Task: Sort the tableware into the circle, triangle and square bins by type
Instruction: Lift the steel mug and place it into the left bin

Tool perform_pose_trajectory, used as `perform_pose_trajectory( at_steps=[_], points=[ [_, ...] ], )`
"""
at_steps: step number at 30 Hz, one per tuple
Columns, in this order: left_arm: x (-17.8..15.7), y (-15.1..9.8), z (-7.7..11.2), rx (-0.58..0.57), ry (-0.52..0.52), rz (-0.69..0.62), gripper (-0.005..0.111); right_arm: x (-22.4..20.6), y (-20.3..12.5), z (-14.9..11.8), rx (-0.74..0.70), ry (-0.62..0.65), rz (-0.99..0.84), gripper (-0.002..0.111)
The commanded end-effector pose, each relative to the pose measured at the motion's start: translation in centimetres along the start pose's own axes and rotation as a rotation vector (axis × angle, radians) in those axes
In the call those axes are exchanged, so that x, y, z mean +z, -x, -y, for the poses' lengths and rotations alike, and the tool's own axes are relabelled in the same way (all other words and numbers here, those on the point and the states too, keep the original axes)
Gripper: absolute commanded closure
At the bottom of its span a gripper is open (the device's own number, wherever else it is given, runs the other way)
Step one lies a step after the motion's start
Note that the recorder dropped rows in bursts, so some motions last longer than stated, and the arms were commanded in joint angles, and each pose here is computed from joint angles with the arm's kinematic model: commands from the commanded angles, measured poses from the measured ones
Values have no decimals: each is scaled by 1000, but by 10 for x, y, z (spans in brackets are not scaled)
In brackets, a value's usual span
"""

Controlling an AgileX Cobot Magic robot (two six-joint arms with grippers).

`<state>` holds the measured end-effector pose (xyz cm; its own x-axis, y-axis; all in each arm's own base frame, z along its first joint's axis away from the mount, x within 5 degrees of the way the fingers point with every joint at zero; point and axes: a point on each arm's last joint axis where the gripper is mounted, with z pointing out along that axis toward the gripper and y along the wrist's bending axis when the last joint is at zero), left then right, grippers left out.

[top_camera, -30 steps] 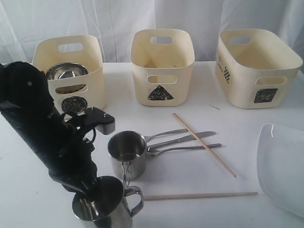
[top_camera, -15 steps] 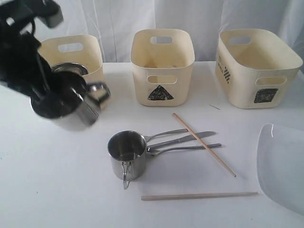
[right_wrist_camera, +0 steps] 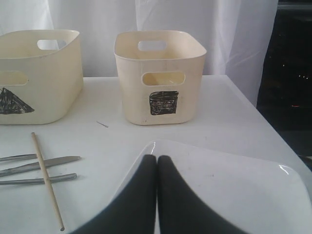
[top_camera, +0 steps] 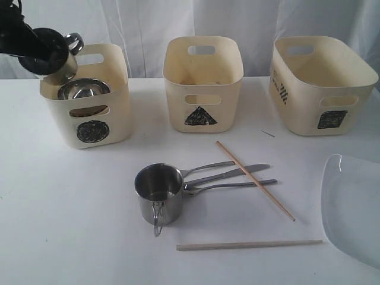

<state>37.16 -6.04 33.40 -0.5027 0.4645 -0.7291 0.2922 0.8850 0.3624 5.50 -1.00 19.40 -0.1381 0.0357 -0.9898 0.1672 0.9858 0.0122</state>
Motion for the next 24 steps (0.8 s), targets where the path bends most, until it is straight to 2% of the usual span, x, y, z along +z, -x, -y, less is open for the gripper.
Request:
perform_pose_trajectory(
  at_steps=[1, 6, 10, 12, 15, 19, 21, 24],
  points=[
    [40, 2, 2, -22, -6, 34, 107, 0, -1, 0, -5, -1, 9, 108],
    [71, 0, 9, -65, -35, 41, 107, 0, -1, 0, -5, -1, 9, 108],
    [86, -7, 14, -75, -53, -13, 106, 0, -1, 0, -3, -1, 9, 108],
    [88, -10, 16, -74, -60, -39, 99, 0, -1, 0, -1, -1, 11, 108],
    [89, -11, 16, -77, -63, -57, 83, 0, -1, 0, -1, -1, 11, 108],
    [78, -8, 13, -144, -57, -71, 65, 0, -1, 0, -1, -1, 11, 108],
    [69, -6, 10, -160, -54, -81, 60, 0, -1, 0, -1, -1, 11, 108],
    [52, 0, 7, -194, -62, -82, 60, 0, -1, 0, -1, -1, 11, 108]
  ],
)
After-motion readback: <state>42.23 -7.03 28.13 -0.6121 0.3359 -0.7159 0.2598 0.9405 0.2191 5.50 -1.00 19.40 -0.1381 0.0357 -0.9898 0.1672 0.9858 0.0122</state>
